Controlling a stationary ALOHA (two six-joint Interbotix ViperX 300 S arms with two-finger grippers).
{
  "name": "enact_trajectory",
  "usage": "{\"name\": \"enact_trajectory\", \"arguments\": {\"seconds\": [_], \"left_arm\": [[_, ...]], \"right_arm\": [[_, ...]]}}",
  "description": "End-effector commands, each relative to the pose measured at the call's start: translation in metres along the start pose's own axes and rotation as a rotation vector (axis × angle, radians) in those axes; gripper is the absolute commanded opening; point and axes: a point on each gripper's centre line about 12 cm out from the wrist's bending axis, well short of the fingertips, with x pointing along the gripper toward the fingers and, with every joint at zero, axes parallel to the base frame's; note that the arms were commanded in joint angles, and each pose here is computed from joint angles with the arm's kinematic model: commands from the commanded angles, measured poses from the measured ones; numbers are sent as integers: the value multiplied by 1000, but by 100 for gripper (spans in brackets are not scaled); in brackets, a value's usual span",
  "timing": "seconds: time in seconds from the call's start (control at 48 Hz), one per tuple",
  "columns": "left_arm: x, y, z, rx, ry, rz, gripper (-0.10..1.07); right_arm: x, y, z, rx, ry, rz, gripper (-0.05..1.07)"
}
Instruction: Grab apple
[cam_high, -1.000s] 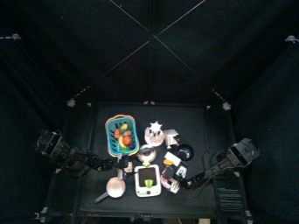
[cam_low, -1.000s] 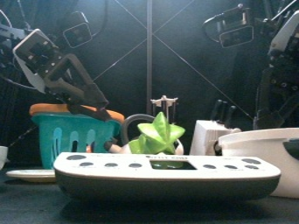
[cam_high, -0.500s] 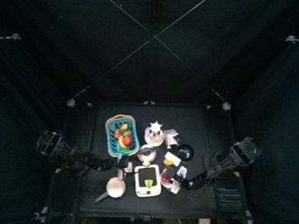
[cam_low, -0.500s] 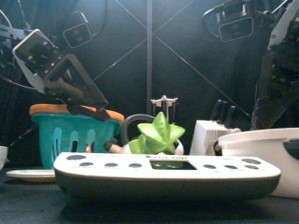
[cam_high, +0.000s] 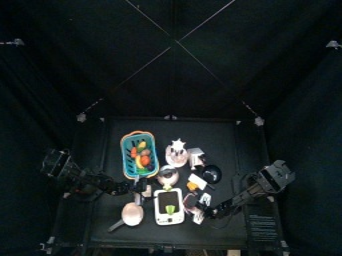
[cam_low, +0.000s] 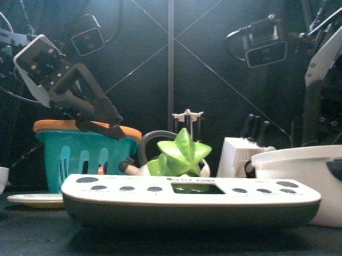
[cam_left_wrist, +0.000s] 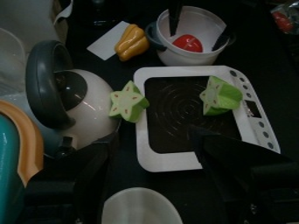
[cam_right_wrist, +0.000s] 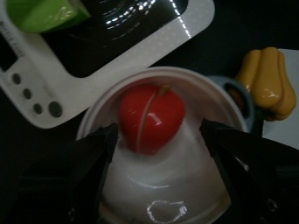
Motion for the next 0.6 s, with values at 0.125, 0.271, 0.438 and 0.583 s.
{"name": "enact_trajectory", "arguments": {"seconds": [0.125,0.271,0.438,0.583], "left_arm": [[-1,1,6,-12,-19,4,97],[-1,1,6,-11,-19,3,97],[-1,2,5,-11,-17,5,97],[-1,2,6,-11,-18,5,97]], "right_arm": [[2,0,13,28,-17,28,104],[4,-1,13,30,-13,31,103],[4,-1,13,25,-16,33,99],[4,-1,13,24,-15,32,87]]}}
